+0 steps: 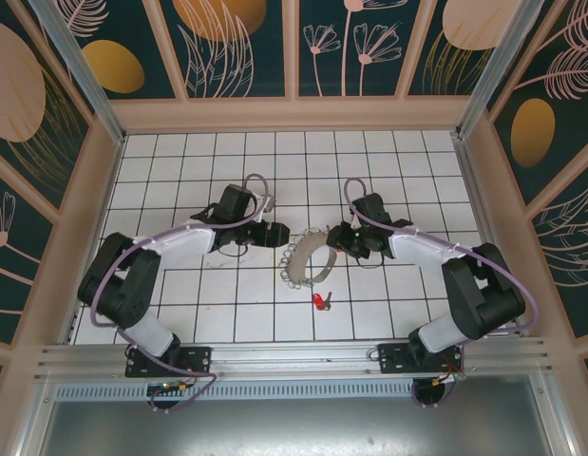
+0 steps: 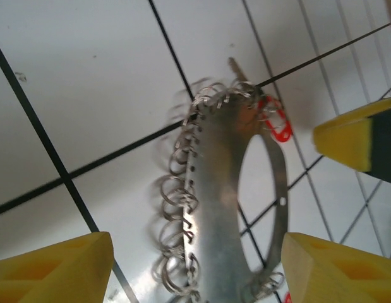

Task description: Put the keys on the keyring

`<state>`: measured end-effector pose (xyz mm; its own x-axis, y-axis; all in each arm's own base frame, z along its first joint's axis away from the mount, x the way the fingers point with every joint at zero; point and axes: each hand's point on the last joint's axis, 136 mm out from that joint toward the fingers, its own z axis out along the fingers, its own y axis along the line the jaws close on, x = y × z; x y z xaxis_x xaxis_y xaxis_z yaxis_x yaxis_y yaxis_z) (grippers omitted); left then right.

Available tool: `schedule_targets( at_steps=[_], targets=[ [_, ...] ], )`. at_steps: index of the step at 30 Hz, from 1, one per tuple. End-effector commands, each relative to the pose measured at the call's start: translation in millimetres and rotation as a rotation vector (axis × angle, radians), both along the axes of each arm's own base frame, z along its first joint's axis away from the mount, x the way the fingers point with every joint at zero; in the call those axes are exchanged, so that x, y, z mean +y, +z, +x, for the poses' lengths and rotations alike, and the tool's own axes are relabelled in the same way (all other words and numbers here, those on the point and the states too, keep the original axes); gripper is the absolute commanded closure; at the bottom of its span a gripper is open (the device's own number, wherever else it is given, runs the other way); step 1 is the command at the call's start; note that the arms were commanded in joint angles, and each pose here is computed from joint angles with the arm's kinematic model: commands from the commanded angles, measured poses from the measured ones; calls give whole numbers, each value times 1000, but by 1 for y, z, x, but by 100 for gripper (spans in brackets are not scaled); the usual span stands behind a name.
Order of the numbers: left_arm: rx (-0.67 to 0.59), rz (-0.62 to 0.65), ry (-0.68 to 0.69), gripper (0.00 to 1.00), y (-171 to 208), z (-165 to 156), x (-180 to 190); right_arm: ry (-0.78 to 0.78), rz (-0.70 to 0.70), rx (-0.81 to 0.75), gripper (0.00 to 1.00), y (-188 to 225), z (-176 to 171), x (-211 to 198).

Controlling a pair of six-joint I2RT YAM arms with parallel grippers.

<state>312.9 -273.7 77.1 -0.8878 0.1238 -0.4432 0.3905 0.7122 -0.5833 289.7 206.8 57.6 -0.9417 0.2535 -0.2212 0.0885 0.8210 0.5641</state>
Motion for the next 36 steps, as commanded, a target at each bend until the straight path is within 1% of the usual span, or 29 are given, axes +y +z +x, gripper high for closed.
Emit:
schedule_targets(
  at_steps=[1,4,6,8,11,14,17,19,22,25,30,32,36],
  targets=[
    [-2,27,-78,27,-6,5,-13,-25,-3,-11,62,2,8,-2],
    [33,0,-131,25,-13,5,-28,-45,23,-9,63,5,10,0],
    [70,22,-133,24,-27,7,-30,-54,51,-2,63,5,10,2],
    [105,71,-128,23,-44,9,-28,-66,75,14,64,2,7,2],
    [116,107,-137,22,-60,11,-27,-76,93,38,64,-6,1,3],
    [153,60,-179,23,-66,6,-37,-83,106,65,64,-14,-7,2],
    [216,-18,-230,24,-65,-6,-53,-84,118,76,65,-21,-10,2],
    [270,-70,-251,28,-63,-13,-62,-78,142,90,65,-26,-12,6],
    [283,-88,-248,30,-58,-15,-67,-72,155,93,65,-33,-13,10],
    [277,-84,-240,40,-58,-13,-67,-56,200,73,65,-34,-11,18],
    [287,-72,-236,52,-66,-13,-66,-52,247,51,67,-35,-4,26],
    [263,-61,-224,60,-61,-11,-64,-50,258,48,67,-35,-3,28],
    [170,-51,-187,71,-39,0,-60,-43,267,29,67,-32,0,31]
  ],
)
